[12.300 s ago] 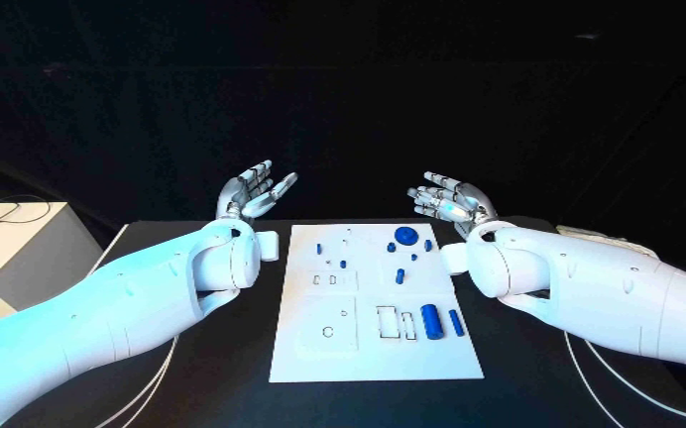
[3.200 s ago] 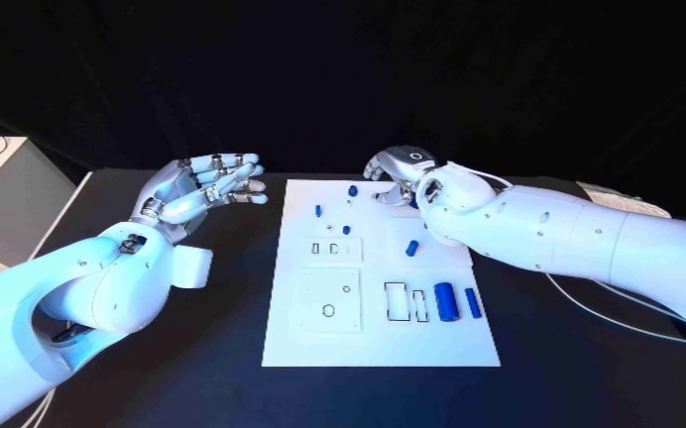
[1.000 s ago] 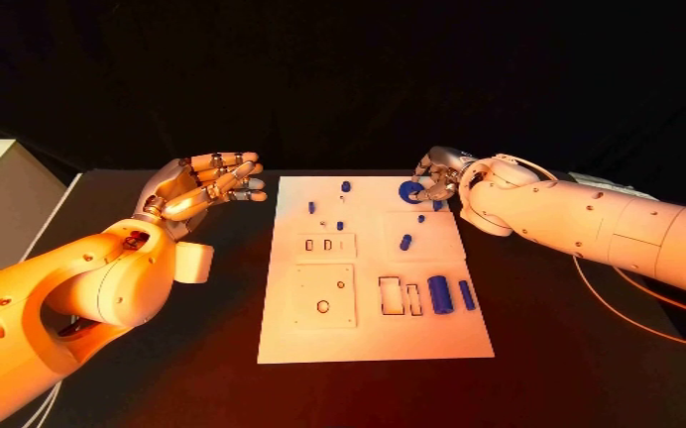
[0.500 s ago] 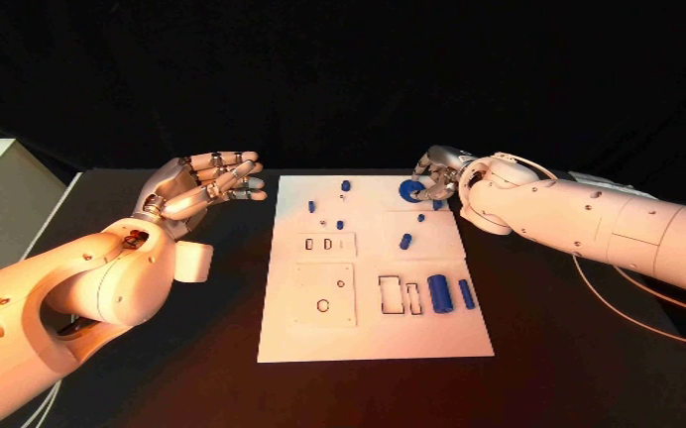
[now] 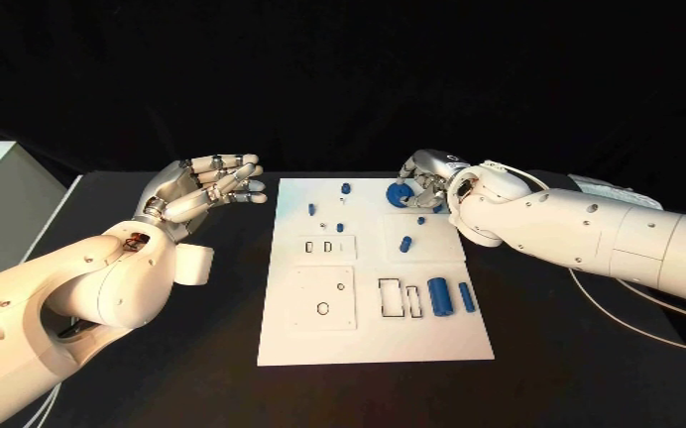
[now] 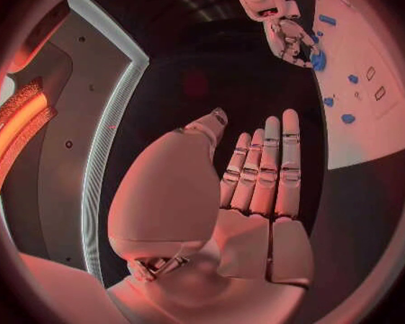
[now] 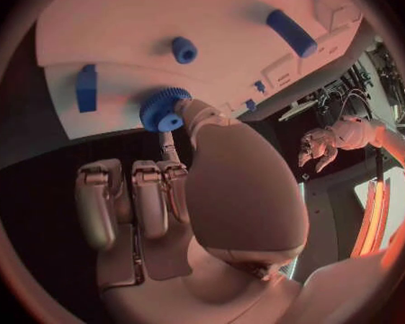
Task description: Assemble the parts on the task board
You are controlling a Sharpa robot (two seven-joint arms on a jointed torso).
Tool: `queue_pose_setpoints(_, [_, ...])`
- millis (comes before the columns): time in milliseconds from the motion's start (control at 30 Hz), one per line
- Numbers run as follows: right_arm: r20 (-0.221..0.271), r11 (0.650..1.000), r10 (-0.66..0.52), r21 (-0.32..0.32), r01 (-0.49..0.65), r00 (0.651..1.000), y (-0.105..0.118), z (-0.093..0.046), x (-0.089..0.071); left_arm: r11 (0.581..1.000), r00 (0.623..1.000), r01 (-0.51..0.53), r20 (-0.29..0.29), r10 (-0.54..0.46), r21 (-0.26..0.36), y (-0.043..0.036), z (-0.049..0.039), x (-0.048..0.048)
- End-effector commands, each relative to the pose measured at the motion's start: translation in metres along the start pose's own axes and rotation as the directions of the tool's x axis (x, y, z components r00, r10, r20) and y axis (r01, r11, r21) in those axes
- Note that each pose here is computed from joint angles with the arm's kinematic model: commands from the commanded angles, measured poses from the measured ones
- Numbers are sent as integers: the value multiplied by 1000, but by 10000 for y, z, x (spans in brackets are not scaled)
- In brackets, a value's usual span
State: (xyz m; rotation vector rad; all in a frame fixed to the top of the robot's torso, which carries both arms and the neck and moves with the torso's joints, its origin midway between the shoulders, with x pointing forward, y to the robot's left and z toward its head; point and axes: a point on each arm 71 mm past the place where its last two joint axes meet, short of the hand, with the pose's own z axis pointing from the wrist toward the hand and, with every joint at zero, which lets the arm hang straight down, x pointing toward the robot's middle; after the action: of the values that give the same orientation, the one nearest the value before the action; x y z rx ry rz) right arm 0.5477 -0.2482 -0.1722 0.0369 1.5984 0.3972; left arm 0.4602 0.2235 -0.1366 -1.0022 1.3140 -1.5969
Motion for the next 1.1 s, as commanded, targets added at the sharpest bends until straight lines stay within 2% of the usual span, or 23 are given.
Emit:
queue_pose_setpoints(33, [82, 996, -45, -71, 51, 996, 192, -5, -57, 1000, 1000, 3, -18, -3, 6, -9, 1, 21])
queue_pose_setpoints(267, [109, 985, -73, -149, 89, 991, 602, 54, 7, 1000, 1000, 5, -21, -5, 6, -11, 1, 32])
queue_pose_setpoints(500, [117, 977, -102, -177, 122, 988, 865, 148, 113, 1000, 1000, 7, -26, -7, 7, -15, 0, 53])
queue_pose_setpoints(833, [98, 973, -120, -184, 137, 988, 1018, 235, 250, 1000, 999, 10, -31, -10, 8, -9, 10, 73])
queue_pose_setpoints(1100, [72, 973, -140, -176, 151, 987, 1037, 267, 327, 1000, 999, 11, -31, -10, 8, -8, 12, 75])
